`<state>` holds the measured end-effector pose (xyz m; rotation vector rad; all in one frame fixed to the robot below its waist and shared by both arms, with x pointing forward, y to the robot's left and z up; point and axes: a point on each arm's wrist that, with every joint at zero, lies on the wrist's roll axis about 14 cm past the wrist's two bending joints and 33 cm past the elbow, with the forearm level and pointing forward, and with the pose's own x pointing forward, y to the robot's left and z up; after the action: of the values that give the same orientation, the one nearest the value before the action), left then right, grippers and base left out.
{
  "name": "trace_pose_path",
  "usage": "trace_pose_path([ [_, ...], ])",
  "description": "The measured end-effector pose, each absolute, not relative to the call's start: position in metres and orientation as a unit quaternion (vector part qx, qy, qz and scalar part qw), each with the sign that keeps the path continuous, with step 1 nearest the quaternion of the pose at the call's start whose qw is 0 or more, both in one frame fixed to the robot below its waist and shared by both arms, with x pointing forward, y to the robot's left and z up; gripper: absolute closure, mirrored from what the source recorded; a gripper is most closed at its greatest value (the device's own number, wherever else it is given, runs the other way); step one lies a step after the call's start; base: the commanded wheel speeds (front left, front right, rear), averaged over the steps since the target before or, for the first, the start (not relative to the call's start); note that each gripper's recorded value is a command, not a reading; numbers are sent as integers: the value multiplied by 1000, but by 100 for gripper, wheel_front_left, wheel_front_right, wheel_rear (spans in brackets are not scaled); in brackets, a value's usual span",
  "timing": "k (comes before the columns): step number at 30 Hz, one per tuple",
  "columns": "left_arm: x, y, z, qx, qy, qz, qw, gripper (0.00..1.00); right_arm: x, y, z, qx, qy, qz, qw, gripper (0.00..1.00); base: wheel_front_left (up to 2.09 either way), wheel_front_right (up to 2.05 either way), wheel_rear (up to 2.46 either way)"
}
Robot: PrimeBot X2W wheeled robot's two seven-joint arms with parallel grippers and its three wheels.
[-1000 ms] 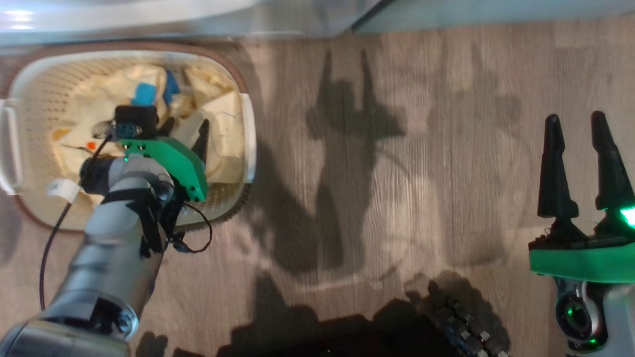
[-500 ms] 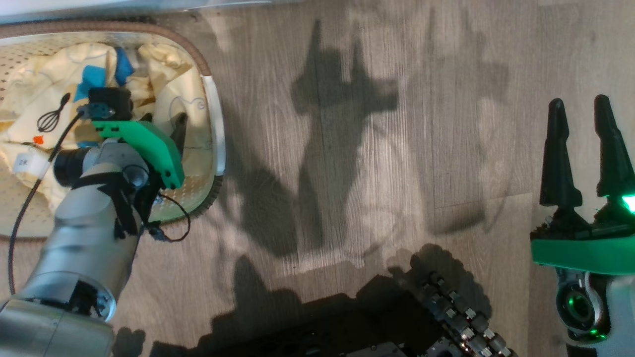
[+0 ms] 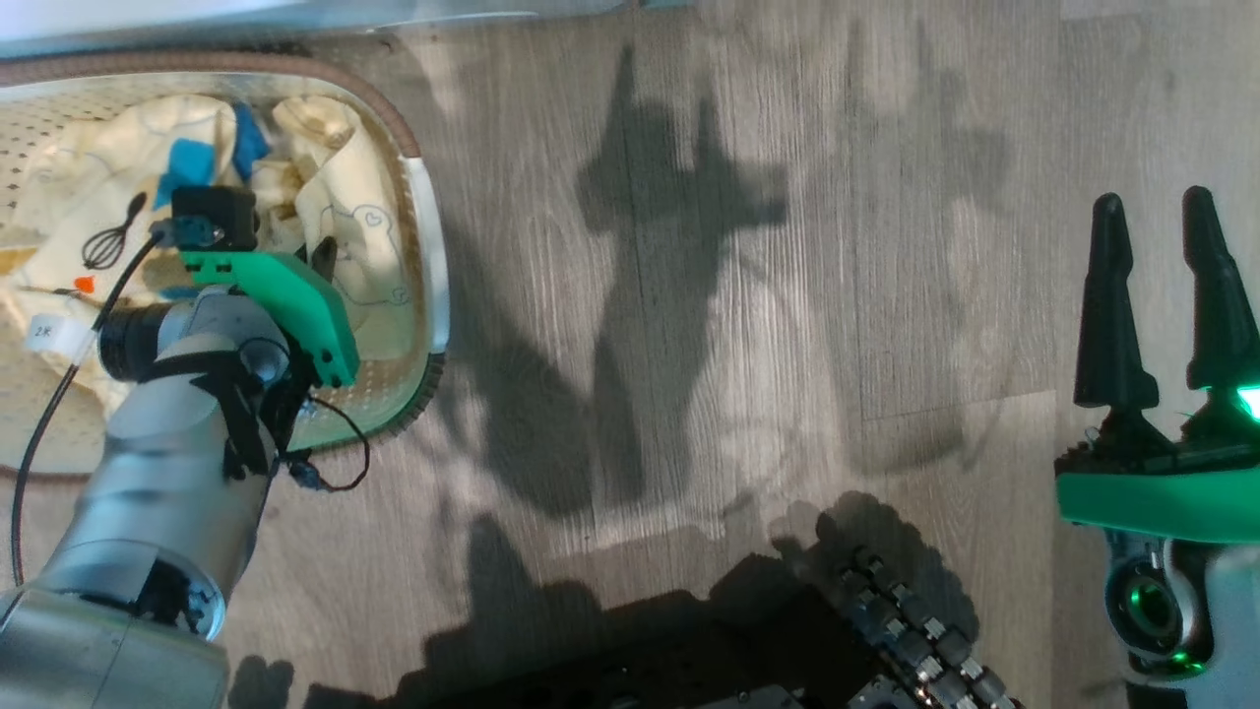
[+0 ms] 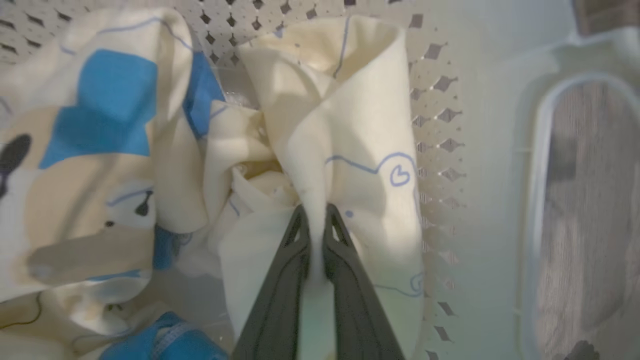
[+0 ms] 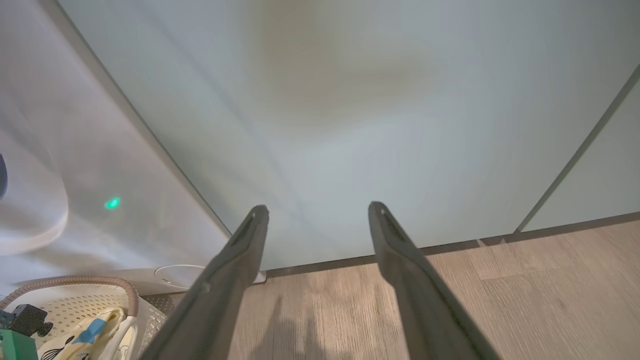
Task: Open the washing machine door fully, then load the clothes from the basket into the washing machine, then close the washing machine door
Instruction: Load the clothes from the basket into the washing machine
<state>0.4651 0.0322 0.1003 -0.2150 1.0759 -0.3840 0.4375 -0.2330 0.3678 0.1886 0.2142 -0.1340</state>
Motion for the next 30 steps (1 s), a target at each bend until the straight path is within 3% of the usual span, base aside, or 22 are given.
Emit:
trace_pose_path([
  [19, 483, 52, 173, -112, 416, -160, 888, 100, 444, -221, 409, 82, 55, -40, 994, 0, 0, 0, 0],
  [30, 514, 65, 257, -115, 291, -145, 939, 100, 437, -213, 432, 78, 31, -26, 996, 0, 0, 0, 0],
])
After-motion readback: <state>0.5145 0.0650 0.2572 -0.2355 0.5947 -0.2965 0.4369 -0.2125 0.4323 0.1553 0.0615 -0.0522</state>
